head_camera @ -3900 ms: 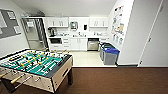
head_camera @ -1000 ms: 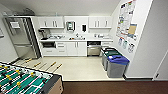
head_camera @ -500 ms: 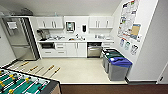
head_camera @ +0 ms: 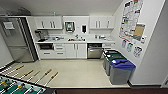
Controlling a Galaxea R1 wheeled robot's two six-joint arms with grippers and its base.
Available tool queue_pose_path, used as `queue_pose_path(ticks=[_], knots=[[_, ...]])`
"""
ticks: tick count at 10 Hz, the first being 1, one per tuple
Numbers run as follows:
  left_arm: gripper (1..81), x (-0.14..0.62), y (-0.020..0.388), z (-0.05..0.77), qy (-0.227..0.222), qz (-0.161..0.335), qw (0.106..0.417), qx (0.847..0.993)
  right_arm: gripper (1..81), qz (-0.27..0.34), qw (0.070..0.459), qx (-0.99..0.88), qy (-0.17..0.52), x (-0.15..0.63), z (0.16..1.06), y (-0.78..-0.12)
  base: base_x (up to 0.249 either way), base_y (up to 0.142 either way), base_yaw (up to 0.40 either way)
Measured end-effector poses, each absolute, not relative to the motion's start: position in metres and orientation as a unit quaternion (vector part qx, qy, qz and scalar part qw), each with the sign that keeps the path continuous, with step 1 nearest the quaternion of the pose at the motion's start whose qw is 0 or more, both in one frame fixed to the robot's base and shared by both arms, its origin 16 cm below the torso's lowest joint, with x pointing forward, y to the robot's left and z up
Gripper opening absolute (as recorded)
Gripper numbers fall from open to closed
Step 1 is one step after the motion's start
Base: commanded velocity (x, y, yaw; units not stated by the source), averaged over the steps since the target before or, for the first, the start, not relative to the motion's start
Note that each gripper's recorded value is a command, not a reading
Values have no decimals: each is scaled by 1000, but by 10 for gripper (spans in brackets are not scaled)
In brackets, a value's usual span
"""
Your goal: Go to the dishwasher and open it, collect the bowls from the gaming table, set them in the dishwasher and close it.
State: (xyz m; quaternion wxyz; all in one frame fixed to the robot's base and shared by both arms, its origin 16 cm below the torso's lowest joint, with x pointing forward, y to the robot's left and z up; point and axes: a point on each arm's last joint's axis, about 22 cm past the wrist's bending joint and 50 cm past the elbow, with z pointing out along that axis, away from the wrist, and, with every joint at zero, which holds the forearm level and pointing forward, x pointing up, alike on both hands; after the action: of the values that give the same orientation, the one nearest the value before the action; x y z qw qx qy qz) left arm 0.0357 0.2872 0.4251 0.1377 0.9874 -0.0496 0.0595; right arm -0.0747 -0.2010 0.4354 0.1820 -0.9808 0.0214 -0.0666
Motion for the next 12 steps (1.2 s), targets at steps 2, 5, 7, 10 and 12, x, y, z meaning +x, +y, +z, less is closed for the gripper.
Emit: queue_pose_path(ticks=[2, 5, 7, 10, 12], knots=[[10, 40, 279, 425, -49, 63, 144, 986, 10, -69, 177, -982, 21, -70, 435, -209, 223, -74, 0], [10, 40, 280, 425, -49, 62, 143, 987, 10, -69, 178, -981, 21, -71, 435, -207, 223, -74, 0], [10, 40, 281, 425, -50, 62, 142, 987, 10, -68, 179, -981, 21, -72, 435, -205, 223, -74, 0], [10, 40, 280, 425, -50, 62, 143, 987, 10, -67, 178, -982, 21, -74, 435, -207, 223, -75, 0], [10, 40, 281, 425, -50, 62, 143, 987, 10, -66, 179, -981, 21, -75, 435, -206, 223, -75, 0]])
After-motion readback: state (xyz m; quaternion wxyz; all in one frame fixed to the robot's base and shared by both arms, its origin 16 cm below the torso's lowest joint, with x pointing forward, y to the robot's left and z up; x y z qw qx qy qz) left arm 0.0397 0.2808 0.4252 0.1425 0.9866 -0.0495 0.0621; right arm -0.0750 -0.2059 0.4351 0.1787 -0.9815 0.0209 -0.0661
